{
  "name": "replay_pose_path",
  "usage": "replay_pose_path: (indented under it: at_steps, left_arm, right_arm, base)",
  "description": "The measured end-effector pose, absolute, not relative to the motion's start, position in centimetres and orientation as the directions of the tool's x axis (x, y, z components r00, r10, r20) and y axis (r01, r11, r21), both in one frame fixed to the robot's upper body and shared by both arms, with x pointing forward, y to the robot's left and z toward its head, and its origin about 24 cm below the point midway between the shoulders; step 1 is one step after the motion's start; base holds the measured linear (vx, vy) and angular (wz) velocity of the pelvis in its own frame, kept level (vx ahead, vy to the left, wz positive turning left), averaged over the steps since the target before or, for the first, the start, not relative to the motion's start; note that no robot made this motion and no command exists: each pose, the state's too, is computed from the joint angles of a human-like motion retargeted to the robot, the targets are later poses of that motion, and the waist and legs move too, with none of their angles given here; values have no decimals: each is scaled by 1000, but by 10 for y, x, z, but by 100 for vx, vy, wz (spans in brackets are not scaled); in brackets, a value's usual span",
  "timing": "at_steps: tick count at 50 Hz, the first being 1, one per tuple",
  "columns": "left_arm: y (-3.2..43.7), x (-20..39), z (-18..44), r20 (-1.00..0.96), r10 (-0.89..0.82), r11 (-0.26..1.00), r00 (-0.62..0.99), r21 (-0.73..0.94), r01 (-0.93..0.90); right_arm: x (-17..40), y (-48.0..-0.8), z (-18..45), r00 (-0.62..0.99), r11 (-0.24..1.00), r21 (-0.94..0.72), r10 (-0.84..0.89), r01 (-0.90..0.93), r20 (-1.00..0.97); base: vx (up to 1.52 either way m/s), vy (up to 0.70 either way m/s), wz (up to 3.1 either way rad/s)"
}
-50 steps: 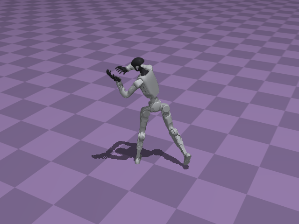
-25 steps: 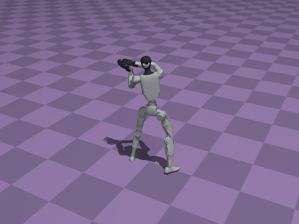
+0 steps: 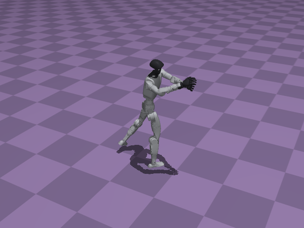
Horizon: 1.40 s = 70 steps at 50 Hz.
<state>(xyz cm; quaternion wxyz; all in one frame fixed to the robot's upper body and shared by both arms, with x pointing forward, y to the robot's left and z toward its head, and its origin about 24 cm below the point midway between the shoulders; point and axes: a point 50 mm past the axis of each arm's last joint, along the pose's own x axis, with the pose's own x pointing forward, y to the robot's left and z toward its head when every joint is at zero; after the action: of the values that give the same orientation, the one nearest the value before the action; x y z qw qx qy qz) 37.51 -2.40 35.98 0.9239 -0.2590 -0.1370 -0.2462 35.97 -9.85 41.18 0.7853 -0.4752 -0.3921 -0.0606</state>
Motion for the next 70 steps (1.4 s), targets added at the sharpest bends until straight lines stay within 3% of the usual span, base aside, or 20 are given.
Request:
replay_pose_path:
  at_steps: [6,8,9,12,23,25,27,31,33,35,36,38,44,46,48,51,59,61,63,70]
  left_arm:
    - [-65,347,391,423,-404,690,811,-441,574]
    - [-70,347,390,436,-546,801,715,21,599]
    - [-70,346,390,439,-561,796,701,54,603]
    - [-76,336,399,463,-463,666,756,-381,641]
    - [-56,337,403,536,-499,658,681,-277,700]
    - [-52,340,402,543,-521,716,658,-141,683]
    - [-53,339,402,535,-489,681,689,-259,685]
    - [-54,339,400,533,-459,712,711,-258,653]
    - [-52,343,398,535,-501,791,680,-34,610]
    - [-52,342,397,532,-435,737,727,-254,627]
    - [-50,345,395,533,-456,779,713,-150,609]
    - [-50,344,394,520,-401,713,754,-339,613]
    - [-45,347,390,517,-385,712,765,-361,602]
    - [-43,350,389,536,-406,786,740,-208,582]
    - [-42,348,389,526,-353,726,774,-368,581]
    - [-37,351,384,534,-323,749,781,-360,556]
    - [-2,366,344,531,-165,850,831,-351,394]
    - [14,372,329,557,-118,929,822,-232,290]
    - [23,370,318,523,-46,862,851,-410,299]
    - [53,370,303,515,55,785,856,-551,281]
  right_arm:
    - [342,-142,438,614,559,-591,175,581,769]
    - [336,-150,443,627,523,-631,217,573,748]
    - [334,-150,445,626,528,-633,224,566,747]
    - [327,-150,452,589,552,-587,202,592,783]
    - [315,-127,461,535,529,-605,299,596,790]
    - [315,-125,459,537,523,-615,314,590,783]
    - [317,-126,459,535,536,-603,299,591,790]
    - [319,-129,456,541,542,-598,285,590,791]
    - [321,-130,454,555,538,-617,298,574,776]
    - [323,-130,451,551,566,-596,274,570,788]
    - [324,-130,450,561,560,-611,286,560,777]
    - [326,-128,448,556,581,-593,269,558,787]
    - [329,-124,442,561,582,-600,276,548,780]
    - [330,-124,440,570,567,-622,297,541,766]
    - [330,-123,438,562,578,-607,285,546,777]
    - [334,-119,429,566,597,-609,293,521,771]
    - [348,-94,379,609,621,-677,376,394,699]
    - [350,-85,364,618,614,-703,409,358,672]
    - [351,-75,351,619,612,-713,423,344,662]
    - [348,-48,330,594,595,-744,493,303,636]
  base:
    - [19,3,-135]
    - [16,-6,-100]
    - [14,-5,-86]
    - [12,-5,-73]
    - [6,2,-36]
    - [0,3,-2]
    - [-3,-1,14]
    - [-8,-6,52]
    - [-11,-6,73]
    - [-13,-6,79]
    - [-14,-6,88]
    - [-15,-6,95]
    - [-15,0,114]
    - [-16,8,139]
    - [-17,11,140]
    - [-17,13,149]
    - [-16,15,144]
    - [-9,21,104]
    - [-7,25,92]
    - [-1,29,102]
